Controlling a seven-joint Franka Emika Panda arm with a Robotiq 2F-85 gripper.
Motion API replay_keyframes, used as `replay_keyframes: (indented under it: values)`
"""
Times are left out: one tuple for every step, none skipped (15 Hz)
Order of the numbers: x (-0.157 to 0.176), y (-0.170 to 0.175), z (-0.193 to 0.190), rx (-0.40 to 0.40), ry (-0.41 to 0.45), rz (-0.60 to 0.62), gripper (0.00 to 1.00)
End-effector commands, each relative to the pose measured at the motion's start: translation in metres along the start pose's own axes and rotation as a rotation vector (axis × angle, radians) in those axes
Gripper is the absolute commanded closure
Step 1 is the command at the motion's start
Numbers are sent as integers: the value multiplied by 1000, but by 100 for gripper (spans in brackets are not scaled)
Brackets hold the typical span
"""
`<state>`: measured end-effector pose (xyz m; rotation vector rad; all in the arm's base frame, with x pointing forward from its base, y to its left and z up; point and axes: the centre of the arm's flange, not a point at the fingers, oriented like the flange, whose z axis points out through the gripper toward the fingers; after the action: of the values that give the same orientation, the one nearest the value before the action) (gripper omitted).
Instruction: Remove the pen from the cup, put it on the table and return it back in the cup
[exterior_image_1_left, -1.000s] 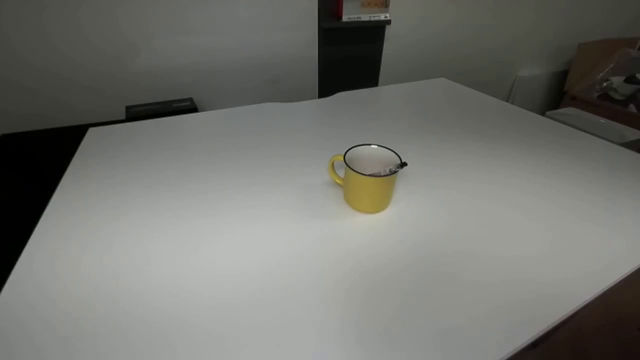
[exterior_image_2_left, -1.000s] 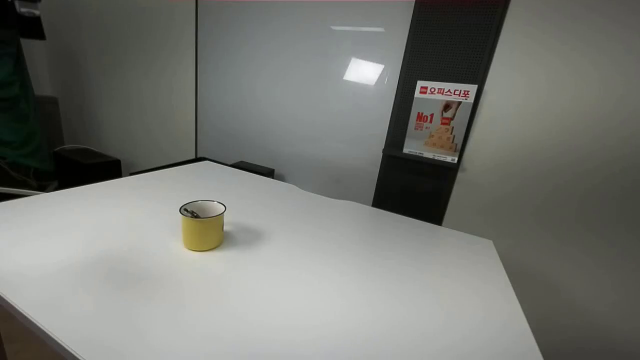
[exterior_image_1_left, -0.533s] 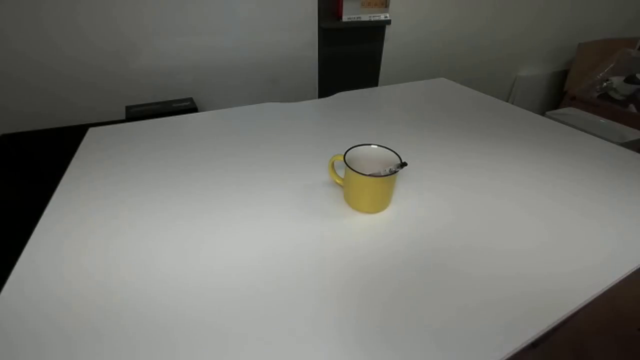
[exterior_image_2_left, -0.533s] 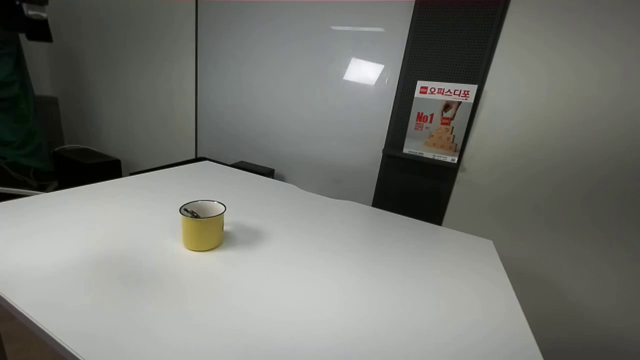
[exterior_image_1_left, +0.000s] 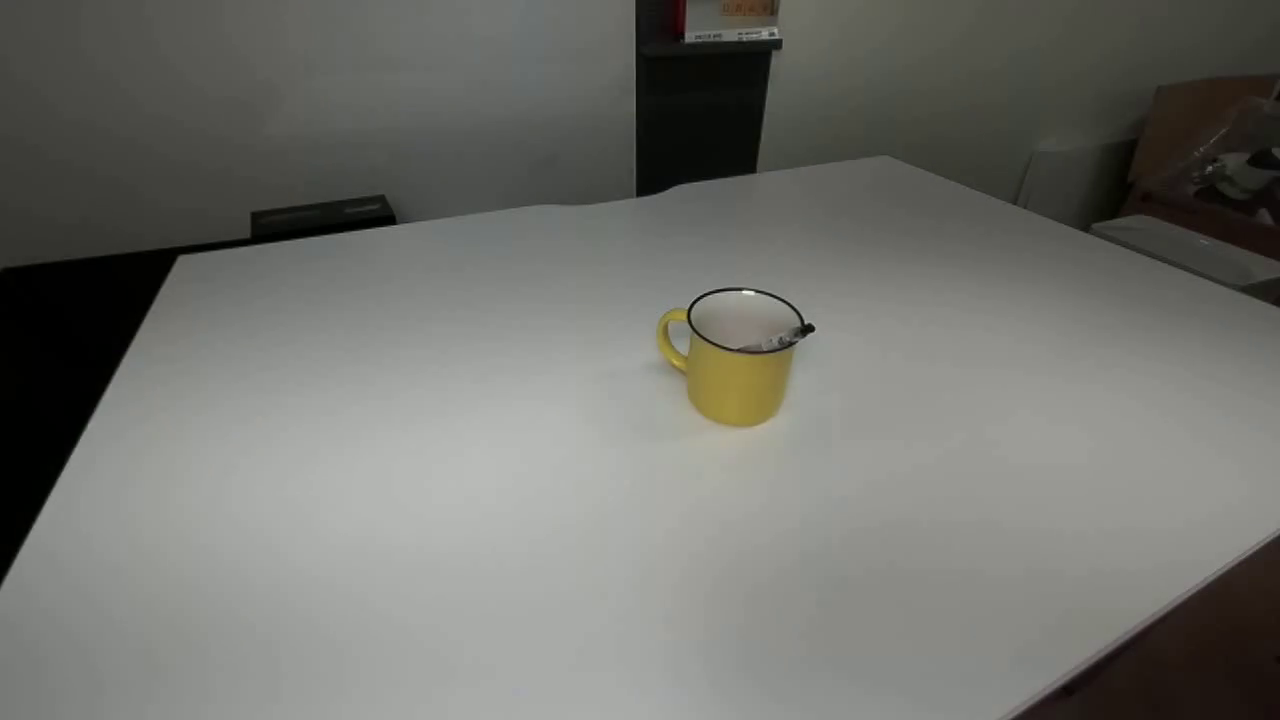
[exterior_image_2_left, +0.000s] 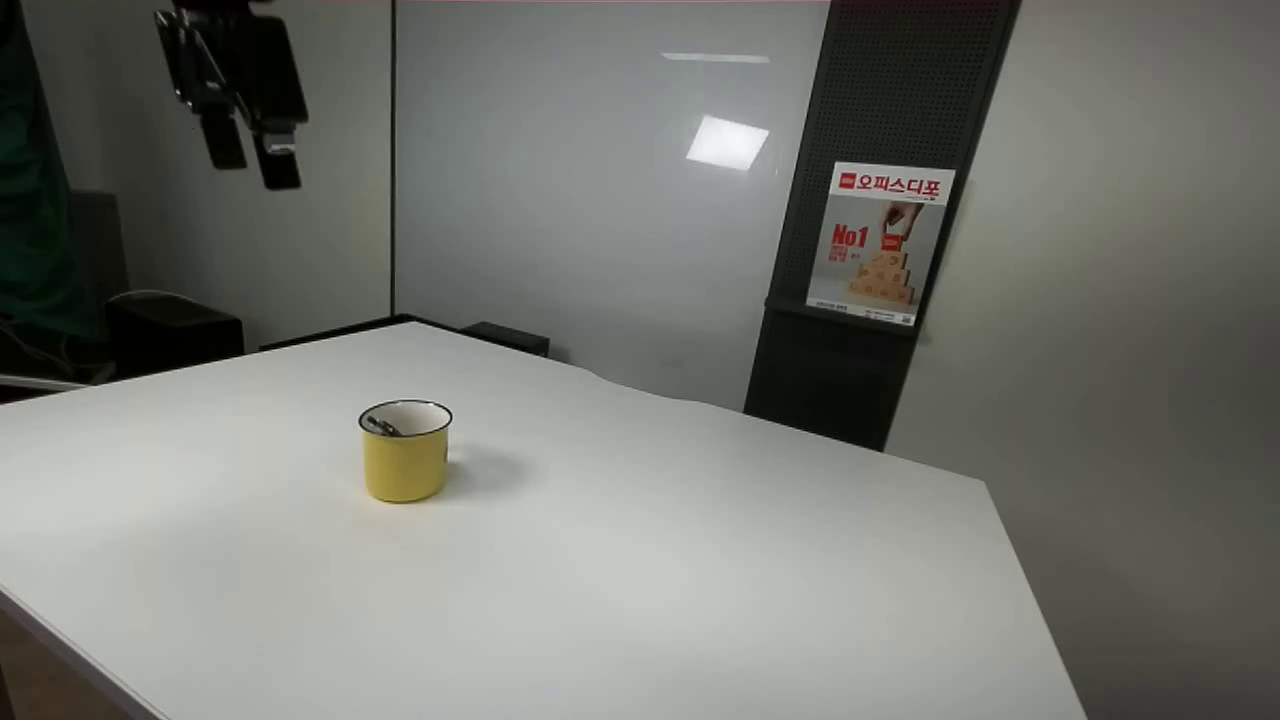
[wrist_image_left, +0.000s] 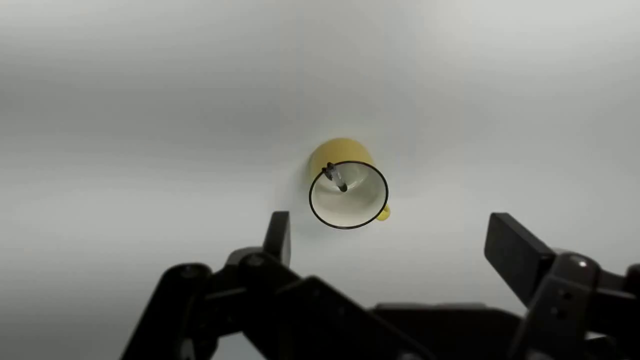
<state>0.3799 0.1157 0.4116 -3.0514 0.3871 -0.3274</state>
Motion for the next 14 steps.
replay_keyframes:
  values:
    - [60,-4,55,-24,-24,5,0]
    - [70,-2,70,-32,-37,5,0]
    - [77,0,85,-38,-52,3,0]
    - [83,2,97,-46,-68,2,0]
    - [88,4,109,-51,-85,-2,0]
    - [93,6,122,-56,-104,-4,0]
    - [97,6,132,-59,-118,-6,0]
    - [100,6,143,-56,-127,-14,0]
    - [102,3,151,-61,-129,-29,0]
    - [83,16,137,-57,-125,-16,0]
    - [86,14,145,-58,-133,-21,0]
    - [88,12,151,-59,-138,-26,0]
    - [90,10,153,-59,-140,-30,0]
    - [90,9,154,-58,-140,-32,0]
